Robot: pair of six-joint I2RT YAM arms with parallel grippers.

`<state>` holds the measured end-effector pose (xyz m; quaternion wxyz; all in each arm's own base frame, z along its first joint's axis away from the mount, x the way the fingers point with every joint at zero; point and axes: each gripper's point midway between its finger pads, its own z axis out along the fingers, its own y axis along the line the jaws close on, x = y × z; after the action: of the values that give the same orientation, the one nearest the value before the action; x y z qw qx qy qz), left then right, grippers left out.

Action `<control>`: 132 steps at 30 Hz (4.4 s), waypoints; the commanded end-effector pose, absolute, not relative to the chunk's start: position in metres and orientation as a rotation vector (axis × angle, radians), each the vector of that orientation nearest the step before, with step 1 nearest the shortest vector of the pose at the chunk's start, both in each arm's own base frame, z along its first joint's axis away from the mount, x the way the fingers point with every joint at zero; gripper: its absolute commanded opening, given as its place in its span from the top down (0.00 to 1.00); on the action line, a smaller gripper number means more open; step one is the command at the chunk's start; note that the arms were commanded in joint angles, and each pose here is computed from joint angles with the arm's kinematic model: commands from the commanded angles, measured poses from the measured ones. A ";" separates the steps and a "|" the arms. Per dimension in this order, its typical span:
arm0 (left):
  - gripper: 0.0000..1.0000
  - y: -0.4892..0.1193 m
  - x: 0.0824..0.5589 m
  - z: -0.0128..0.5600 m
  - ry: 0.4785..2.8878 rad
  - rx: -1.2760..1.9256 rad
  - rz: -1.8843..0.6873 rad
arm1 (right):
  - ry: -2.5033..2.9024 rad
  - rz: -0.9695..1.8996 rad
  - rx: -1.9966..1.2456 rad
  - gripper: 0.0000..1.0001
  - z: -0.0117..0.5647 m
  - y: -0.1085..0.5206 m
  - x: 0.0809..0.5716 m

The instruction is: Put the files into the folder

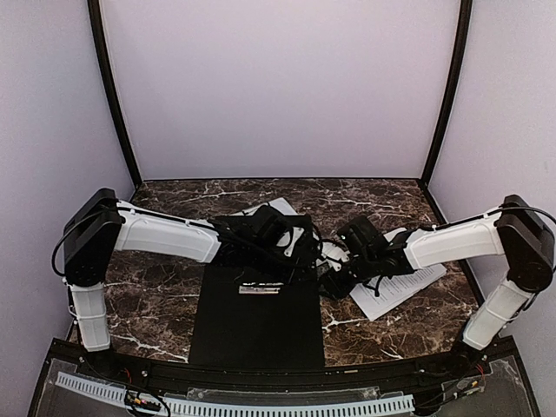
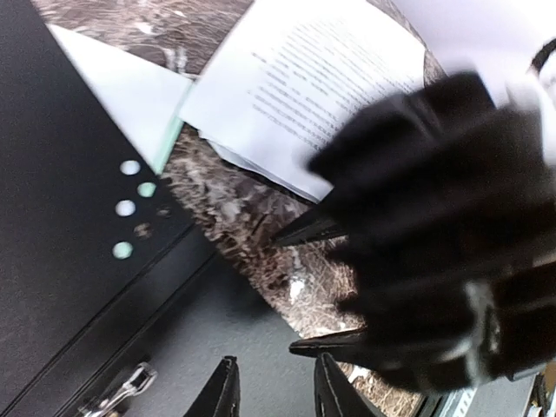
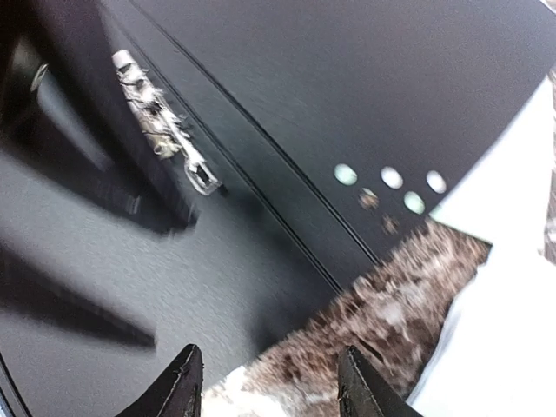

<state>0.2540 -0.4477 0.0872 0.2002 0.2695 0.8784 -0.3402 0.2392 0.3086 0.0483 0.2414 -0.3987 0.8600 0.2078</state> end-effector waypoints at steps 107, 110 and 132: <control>0.59 -0.547 0.310 0.006 2.499 1.105 -1.106 | 2.473 0.907 0.969 0.16 0.027 0.106 0.227; 0.65 -0.550 0.311 0.016 2.507 1.044 -1.185 | 2.491 0.898 0.950 0.16 0.025 0.106 0.228; 0.99 -0.542 0.322 0.079 2.443 0.829 -1.354 | 2.534 0.828 0.854 0.07 0.028 0.103 0.229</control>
<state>0.3184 -0.5456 0.0297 0.0918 0.3072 0.8438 -0.4304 0.2432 0.1154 0.0439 0.1890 0.2914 0.8757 0.3355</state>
